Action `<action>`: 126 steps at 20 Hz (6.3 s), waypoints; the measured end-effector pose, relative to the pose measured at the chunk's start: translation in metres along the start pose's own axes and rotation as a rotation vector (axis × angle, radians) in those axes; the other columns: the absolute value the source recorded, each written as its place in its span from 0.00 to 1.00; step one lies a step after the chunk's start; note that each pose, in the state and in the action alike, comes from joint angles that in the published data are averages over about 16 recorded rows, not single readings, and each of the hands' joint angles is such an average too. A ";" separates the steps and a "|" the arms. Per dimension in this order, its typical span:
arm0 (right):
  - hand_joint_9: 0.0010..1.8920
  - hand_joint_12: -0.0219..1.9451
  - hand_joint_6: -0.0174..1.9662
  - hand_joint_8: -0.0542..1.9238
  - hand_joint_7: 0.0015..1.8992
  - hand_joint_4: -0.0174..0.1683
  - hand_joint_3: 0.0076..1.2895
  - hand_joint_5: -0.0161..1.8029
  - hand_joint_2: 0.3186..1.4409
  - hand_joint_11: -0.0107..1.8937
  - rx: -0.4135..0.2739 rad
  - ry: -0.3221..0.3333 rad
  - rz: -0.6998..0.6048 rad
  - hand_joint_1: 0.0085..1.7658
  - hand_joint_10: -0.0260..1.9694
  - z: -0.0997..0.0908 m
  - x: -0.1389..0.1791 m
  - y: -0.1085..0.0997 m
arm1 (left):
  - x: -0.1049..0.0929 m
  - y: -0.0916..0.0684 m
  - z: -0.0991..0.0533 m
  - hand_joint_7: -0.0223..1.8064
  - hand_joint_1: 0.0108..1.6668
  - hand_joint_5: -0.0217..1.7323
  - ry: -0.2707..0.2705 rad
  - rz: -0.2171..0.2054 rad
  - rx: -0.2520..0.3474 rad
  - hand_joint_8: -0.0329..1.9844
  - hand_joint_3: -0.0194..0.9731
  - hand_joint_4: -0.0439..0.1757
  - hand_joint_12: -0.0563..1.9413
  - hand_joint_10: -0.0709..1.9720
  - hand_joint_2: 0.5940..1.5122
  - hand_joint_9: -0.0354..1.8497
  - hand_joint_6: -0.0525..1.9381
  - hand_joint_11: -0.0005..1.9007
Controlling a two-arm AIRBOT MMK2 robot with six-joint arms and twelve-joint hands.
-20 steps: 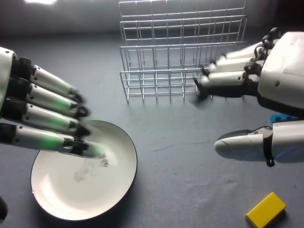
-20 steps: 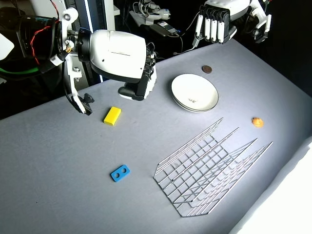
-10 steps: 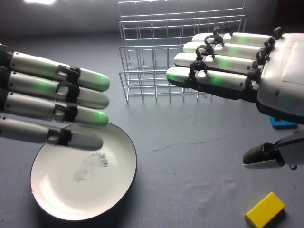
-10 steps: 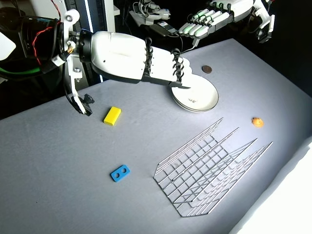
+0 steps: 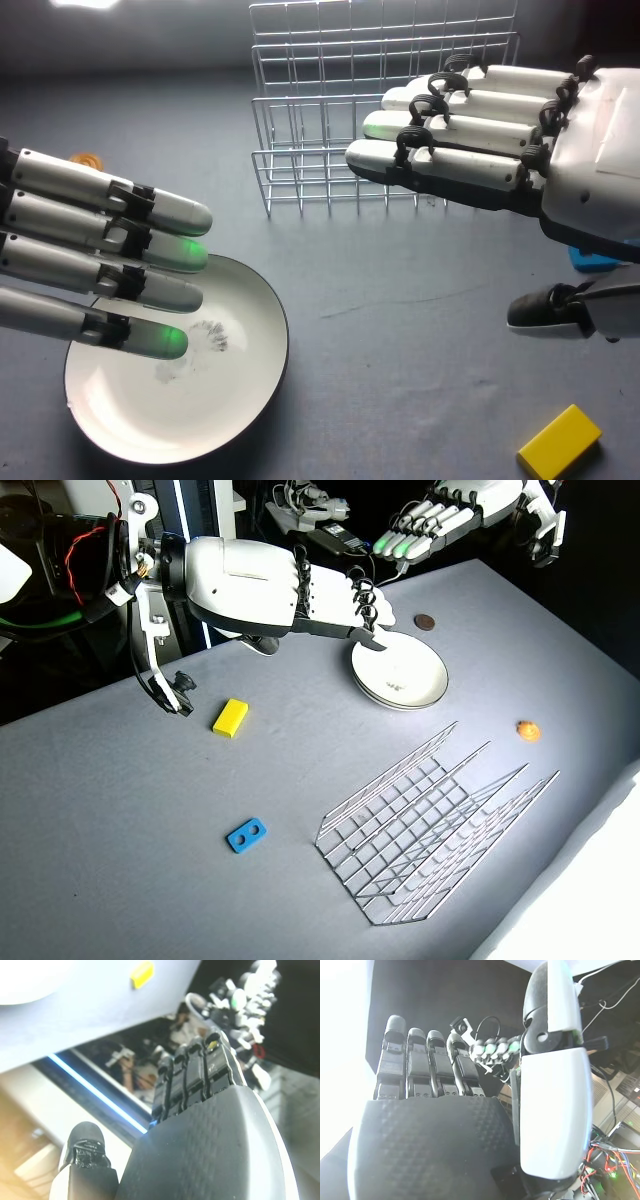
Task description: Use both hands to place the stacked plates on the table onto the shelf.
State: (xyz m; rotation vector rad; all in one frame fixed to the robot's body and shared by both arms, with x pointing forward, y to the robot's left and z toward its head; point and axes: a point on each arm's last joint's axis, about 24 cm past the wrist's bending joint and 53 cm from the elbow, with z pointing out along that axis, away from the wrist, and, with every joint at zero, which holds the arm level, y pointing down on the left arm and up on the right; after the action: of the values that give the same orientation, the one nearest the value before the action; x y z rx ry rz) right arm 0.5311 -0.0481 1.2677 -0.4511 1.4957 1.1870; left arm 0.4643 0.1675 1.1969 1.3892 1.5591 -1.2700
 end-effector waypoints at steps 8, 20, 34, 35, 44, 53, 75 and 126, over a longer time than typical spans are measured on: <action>0.01 0.18 0.02 0.03 0.01 0.11 0.01 0.02 0.54 0.01 0.001 0.004 0.016 0.65 0.02 0.000 0.001 0.000 | 0.023 0.004 -0.002 0.03 0.01 0.05 0.087 -0.032 -0.022 0.03 0.04 0.20 0.03 0.04 0.61 0.03 0.03 0.01; 0.01 0.19 0.02 0.03 0.01 0.11 0.01 0.02 0.57 0.01 0.003 0.011 0.021 0.62 0.02 0.000 0.004 -0.001 | 0.094 0.032 -0.012 0.02 0.01 0.03 0.280 -0.150 -0.174 0.03 0.04 0.20 0.03 0.04 0.61 0.03 0.03 0.01; 0.01 0.23 0.02 0.03 0.01 0.12 0.01 0.02 0.59 0.01 -0.002 0.019 0.010 0.64 0.02 0.000 0.007 0.000 | 0.161 0.064 -0.023 0.03 0.01 0.03 0.414 -0.265 -0.346 0.03 0.04 0.20 0.03 0.04 0.60 0.03 0.03 0.01; 0.01 0.23 0.02 0.03 0.01 0.12 0.01 0.02 0.58 0.01 -0.003 0.020 0.008 0.64 0.02 0.000 0.007 0.000 | 0.164 0.066 -0.023 0.03 0.01 0.03 0.419 -0.271 -0.357 0.03 0.04 0.20 0.03 0.04 0.60 0.03 0.03 0.01; 0.02 0.23 0.02 0.03 0.01 0.12 0.01 0.02 0.57 0.01 -0.007 0.042 -0.019 0.67 0.02 0.000 0.014 0.001 | 0.186 0.074 -0.026 0.02 0.01 0.02 0.445 -0.332 -0.434 0.02 0.04 0.18 0.03 0.04 0.58 0.03 0.02 0.01; 0.01 0.23 0.02 0.03 0.01 0.13 0.01 0.02 0.57 0.01 -0.030 0.064 -0.076 0.67 0.02 0.005 0.024 0.004 | 0.186 0.068 -0.001 0.01 0.01 0.02 0.385 -0.409 -0.445 0.02 0.04 0.17 0.03 0.04 0.57 0.03 0.01 0.01; 0.04 0.30 0.02 0.03 0.02 0.14 0.01 0.02 0.58 0.01 -0.115 0.145 -0.256 0.67 0.02 0.071 0.089 0.005 | 0.162 0.057 0.061 0.02 0.01 0.04 0.229 -0.507 -0.423 0.02 0.04 0.19 0.03 0.03 0.60 0.03 0.02 0.01; 0.48 0.71 0.64 0.64 0.46 0.10 0.00 0.42 0.66 0.23 -0.178 -0.038 -0.290 0.65 0.26 0.126 0.049 0.028 | 0.040 0.187 -0.076 0.05 0.01 0.07 -0.031 -0.255 -0.829 0.03 0.04 0.20 0.04 0.04 0.60 0.04 0.04 0.02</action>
State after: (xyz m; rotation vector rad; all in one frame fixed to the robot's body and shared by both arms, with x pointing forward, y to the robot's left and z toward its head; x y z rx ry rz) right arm 0.5579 0.0864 1.2509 -0.7363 1.2475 1.0940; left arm 0.6466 0.2429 1.1401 0.6512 1.9593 -0.6185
